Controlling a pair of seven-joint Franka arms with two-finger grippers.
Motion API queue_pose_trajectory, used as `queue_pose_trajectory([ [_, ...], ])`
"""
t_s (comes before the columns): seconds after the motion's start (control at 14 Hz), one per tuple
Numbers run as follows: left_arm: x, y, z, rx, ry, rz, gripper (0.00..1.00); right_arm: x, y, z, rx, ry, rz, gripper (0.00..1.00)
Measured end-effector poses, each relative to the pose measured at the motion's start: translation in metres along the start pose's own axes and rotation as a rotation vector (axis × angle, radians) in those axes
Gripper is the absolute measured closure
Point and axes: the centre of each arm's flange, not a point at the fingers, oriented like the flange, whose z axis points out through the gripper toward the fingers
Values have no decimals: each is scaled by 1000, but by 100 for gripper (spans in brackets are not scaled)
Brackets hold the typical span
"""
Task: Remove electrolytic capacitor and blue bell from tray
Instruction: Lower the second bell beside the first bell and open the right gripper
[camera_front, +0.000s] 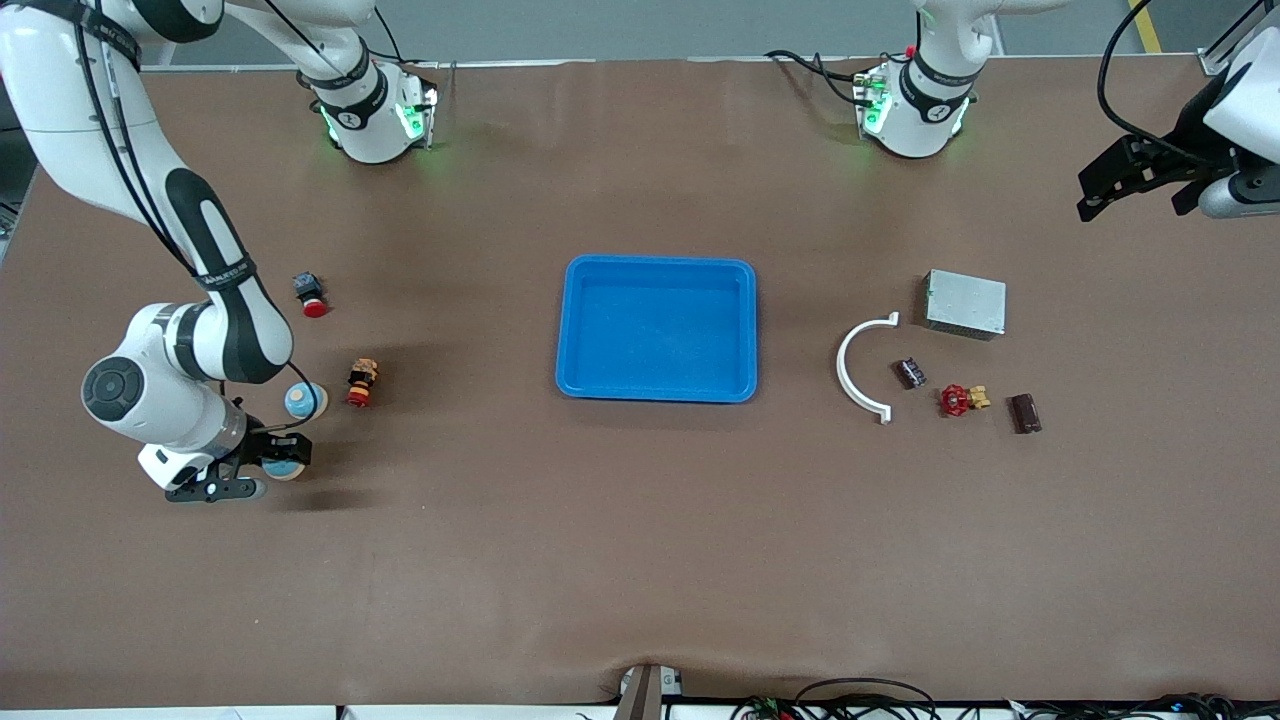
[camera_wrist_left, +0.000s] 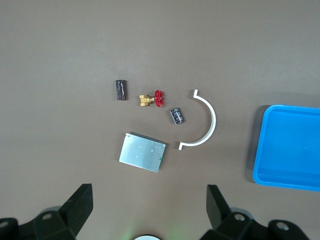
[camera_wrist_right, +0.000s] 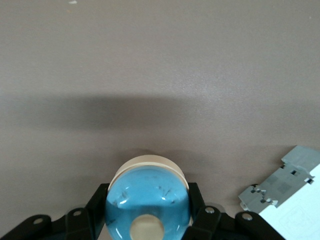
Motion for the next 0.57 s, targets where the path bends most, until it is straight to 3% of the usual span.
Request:
queue_pose_trajectory([
  [0.57, 0, 2, -13, -4, 22, 4, 0, 0, 2, 16, -4, 16, -5, 33],
])
